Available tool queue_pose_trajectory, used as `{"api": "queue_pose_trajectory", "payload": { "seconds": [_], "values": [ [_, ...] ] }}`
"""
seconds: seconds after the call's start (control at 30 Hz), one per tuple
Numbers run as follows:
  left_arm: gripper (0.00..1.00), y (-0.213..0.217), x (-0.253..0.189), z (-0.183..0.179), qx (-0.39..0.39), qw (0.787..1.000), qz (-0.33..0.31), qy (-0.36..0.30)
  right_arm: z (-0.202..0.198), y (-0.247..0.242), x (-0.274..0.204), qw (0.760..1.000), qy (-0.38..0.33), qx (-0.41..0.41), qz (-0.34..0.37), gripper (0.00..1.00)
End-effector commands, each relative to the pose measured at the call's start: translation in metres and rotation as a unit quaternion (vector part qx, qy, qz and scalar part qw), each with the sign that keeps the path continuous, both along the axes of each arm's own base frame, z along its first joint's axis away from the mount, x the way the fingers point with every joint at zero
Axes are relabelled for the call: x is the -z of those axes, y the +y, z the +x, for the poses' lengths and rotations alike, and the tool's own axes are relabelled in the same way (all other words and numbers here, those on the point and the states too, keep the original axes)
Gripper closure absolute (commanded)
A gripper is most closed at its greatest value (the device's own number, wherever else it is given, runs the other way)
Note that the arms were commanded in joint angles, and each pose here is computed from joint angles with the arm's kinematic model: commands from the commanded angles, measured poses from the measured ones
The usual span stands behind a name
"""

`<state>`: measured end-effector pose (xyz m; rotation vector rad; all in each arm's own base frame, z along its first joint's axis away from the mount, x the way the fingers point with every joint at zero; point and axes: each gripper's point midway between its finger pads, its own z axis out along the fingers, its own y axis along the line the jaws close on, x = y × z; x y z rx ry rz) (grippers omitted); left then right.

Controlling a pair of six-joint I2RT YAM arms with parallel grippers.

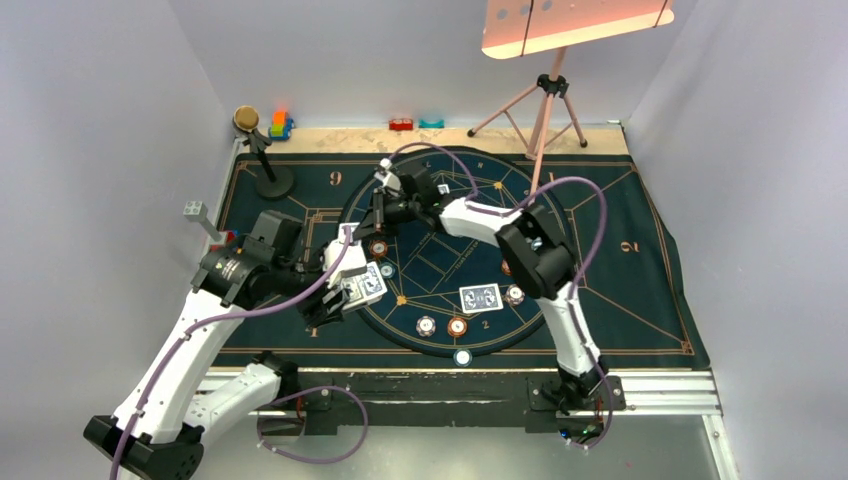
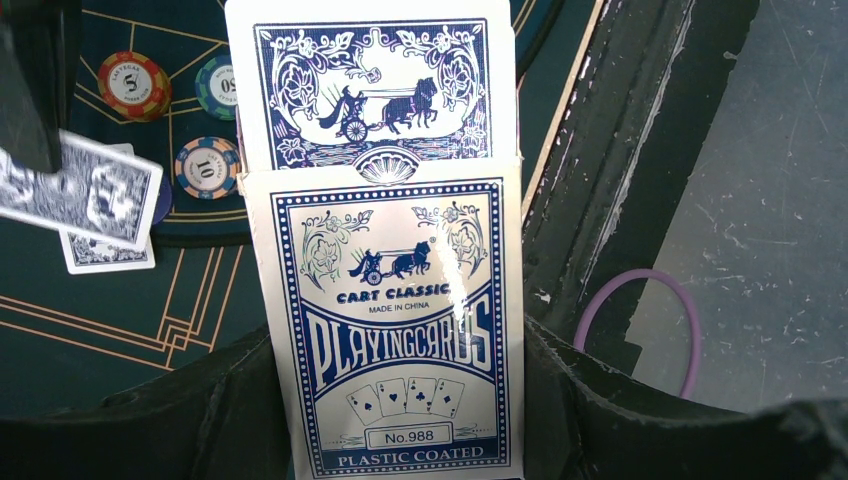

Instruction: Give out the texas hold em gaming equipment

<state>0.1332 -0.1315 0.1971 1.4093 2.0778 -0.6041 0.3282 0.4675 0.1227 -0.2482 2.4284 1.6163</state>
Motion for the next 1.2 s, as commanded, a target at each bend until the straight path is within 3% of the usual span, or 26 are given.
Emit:
{"api": "queue_pose_trajectory", "payload": {
  "seconds": [0.0, 0.27, 0.4, 0.7, 0.87, 1.17],
  "values": [
    [1.00, -0.004, -0.011, -0.001, 0.007, 1.000, -0.016, -0.015, 0.021, 0.036, -0.008, 1.000, -0.026, -0.003, 0.016, 0.88],
    [1.00, -0.004, -0.011, -0.001, 0.009, 1.000, -0.017, -0.014, 0.049, 0.045, 0.030, 0.999, -0.026, 0.040, -0.025, 0.75],
    [1.00, -0.004, -0.009, -0.002, 0.008, 1.000, -0.016, -0.013, 0.051, 0.040, 0.027, 0.998, -0.034, 0.047, -0.038, 0.56],
    [1.00, -0.004, -0.008, 0.000, 0.006, 1.000, -0.017, -0.014, 0.031, -0.002, -0.079, 0.992, -0.111, 0.059, -0.008, 0.19],
    [1.00, -0.005, -0.007, 0.001, 0.006, 1.000, -0.017, -0.013, -0.008, -0.034, -0.124, 0.988, -0.145, 0.041, 0.009, 0.13],
    [1.00, -0.009, -0.006, 0.009, 0.006, 1.000, -0.018, -0.011, -0.093, -0.071, -0.137, 0.988, -0.142, -0.011, 0.062, 0.08]
  ]
}}
